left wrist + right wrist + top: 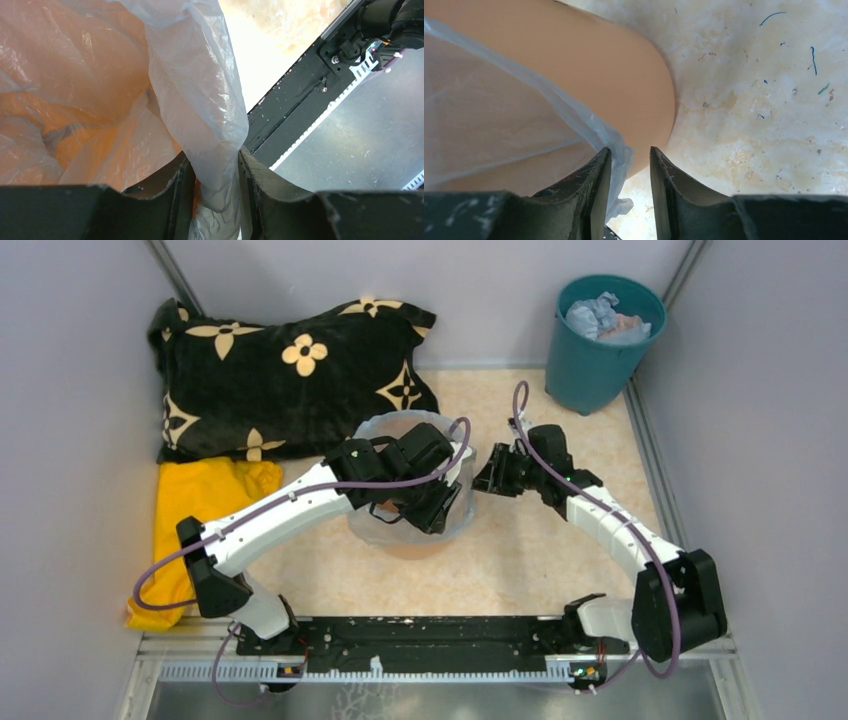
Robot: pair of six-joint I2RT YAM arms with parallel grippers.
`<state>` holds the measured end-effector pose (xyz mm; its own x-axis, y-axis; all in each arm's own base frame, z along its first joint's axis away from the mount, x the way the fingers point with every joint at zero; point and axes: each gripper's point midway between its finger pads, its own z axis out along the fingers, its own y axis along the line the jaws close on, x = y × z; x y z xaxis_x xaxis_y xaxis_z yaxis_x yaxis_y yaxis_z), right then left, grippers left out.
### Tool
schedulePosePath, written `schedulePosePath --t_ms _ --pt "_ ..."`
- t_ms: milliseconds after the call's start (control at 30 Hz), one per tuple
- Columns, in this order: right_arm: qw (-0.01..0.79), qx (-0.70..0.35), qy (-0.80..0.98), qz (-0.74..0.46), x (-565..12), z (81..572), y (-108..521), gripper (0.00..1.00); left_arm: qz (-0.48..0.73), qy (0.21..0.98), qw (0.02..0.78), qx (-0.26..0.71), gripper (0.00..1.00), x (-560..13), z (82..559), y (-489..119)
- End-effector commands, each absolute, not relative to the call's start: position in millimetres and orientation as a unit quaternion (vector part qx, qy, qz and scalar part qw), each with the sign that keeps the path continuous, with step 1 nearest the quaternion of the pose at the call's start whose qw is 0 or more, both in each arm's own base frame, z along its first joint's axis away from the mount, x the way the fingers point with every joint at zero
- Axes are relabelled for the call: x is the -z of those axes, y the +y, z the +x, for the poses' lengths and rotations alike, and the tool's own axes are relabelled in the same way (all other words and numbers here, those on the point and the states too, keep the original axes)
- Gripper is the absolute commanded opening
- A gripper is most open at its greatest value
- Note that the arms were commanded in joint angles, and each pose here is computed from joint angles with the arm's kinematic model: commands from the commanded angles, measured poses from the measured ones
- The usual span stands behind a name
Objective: Put the trash bags into the trash bin
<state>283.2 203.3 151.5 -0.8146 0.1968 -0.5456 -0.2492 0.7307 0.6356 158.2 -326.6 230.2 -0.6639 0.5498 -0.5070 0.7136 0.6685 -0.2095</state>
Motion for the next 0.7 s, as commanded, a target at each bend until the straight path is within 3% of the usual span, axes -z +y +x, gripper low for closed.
schedulePosePath --t_ms 0,267,333,667 --pt "0.342 -0.369 0.863 -0.039 -171.0 301.7 215.5 0.31 0.365 0.879 0.211 0.224 0.4 -234.9 152.6 -328.9" --pt "0.33 -0.362 0.871 -0.028 -147.4 298.4 214.8 0.13 0.365 0.877 0.215 0.227 0.4 -235.4 152.5 -329.1" --pt "0.325 -0.364 0.873 -0.026 -142.1 296.1 214.9 0.0 0.365 0.877 0.217 0.226 0.4 -236.0 153.0 -328.8" --pt "0.302 -0.359 0.883 -0.015 -110.0 285.2 211.5 0.0 0.357 0.881 0.222 0.218 0.39 -234.1 155.6 -325.4"
